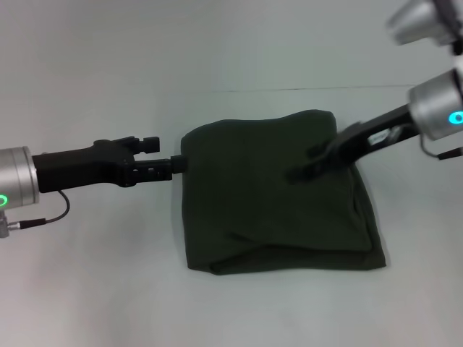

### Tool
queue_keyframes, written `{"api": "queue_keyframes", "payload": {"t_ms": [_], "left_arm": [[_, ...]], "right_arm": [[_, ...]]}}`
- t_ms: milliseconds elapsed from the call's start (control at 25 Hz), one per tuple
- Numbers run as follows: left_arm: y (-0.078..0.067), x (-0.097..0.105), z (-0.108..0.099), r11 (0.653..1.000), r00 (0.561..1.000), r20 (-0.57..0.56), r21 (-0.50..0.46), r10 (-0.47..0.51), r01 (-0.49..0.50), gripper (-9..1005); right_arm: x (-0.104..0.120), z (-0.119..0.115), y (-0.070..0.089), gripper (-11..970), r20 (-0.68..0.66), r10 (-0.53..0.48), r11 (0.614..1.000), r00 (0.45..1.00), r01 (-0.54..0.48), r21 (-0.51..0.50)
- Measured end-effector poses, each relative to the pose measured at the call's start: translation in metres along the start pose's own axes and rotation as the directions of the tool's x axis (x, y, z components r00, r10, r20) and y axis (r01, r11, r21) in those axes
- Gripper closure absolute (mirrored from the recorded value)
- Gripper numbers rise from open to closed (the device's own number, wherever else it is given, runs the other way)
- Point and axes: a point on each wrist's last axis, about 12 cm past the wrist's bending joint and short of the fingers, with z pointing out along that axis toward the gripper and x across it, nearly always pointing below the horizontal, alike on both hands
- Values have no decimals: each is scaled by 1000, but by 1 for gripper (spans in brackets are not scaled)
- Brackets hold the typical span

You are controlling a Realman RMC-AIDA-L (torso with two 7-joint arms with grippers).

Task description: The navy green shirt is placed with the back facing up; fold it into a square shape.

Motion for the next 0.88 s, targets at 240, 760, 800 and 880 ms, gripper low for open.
{"api": "queue_keyframes", "payload": {"t_ms": [240, 760, 800, 880], "left_arm": [[-2, -2, 6, 999, 999, 3, 8, 34, -34, 46], [7, 12, 37, 912, 915, -24, -93, -403, 400, 46], [8, 12, 39, 893, 897, -29, -109, -442, 436, 46], [12, 10, 42, 844, 851, -35, -156, -524, 514, 47]], "right_arm": [[31, -20, -21, 32, 252, 34, 998, 967, -47, 46], [87, -24, -25, 31, 308, 70, 993, 949, -95, 65], [91, -26, -25, 31, 321, 64, 994, 945, -90, 67], [102, -29, -23, 31, 357, 49, 995, 933, -78, 66]]}}
